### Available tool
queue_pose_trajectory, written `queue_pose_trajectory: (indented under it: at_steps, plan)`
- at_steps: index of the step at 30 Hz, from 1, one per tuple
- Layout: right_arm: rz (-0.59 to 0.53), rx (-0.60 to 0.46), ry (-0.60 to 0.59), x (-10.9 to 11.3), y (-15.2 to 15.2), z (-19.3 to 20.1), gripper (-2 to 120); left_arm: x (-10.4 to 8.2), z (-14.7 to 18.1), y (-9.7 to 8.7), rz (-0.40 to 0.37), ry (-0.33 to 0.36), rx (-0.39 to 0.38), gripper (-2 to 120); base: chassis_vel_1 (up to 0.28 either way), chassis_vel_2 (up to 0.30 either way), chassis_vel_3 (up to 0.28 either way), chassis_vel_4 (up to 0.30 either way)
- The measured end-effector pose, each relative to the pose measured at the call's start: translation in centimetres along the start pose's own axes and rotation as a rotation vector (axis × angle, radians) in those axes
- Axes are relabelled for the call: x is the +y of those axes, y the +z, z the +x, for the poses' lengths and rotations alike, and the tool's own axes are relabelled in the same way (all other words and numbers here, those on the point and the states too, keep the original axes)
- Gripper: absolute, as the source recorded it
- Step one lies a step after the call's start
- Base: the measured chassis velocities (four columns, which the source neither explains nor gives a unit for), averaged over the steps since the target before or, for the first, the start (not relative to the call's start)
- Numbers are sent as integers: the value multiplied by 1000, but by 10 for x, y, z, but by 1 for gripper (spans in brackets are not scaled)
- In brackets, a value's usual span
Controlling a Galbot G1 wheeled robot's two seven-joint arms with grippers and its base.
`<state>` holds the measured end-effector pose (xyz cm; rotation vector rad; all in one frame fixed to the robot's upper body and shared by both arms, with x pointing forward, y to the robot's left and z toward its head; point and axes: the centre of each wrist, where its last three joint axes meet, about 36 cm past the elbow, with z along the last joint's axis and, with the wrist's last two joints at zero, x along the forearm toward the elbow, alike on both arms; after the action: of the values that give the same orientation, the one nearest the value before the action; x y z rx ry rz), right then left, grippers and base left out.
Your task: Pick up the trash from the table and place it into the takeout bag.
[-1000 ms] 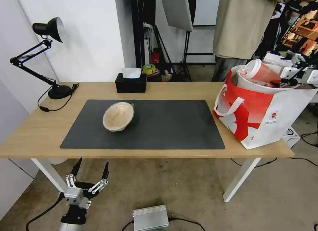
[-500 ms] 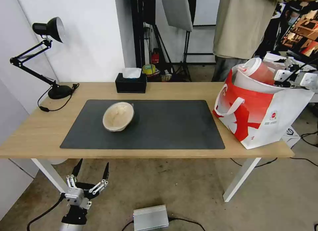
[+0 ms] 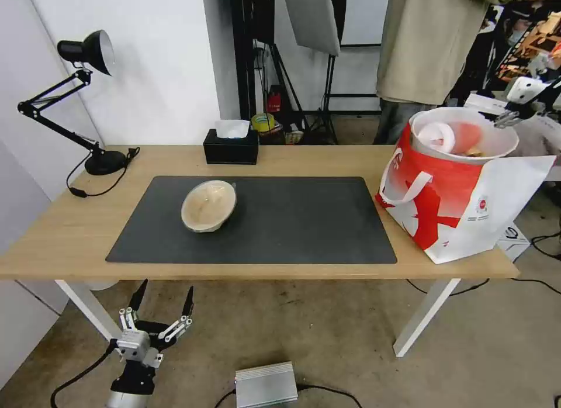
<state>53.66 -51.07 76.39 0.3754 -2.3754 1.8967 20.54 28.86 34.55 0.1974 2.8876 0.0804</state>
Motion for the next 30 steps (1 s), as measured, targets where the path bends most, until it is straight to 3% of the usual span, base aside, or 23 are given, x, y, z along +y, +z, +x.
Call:
queue_pose_trajectory:
  at_steps: [14,24,26,29,30]
  plan:
    - [-35,-37,-4,-4,-13,22,100,0,0,-2,-2,4,-1,100,0,0,0,0]
    - [-221,-147,89,-3,-50,60,100,2,0,-5,-5,-2,-10,100,0,0,0,0]
    - [-284,-188,110,6,-65,67,100,3,-1,-6,-5,-4,-12,100,0,0,0,0]
    - [-476,-298,176,46,-100,76,100,5,-2,-6,-4,-11,-19,100,0,0,0,0]
    - [-476,-298,176,46,-100,76,100,5,-2,-6,-4,-11,-19,100,0,0,0,0]
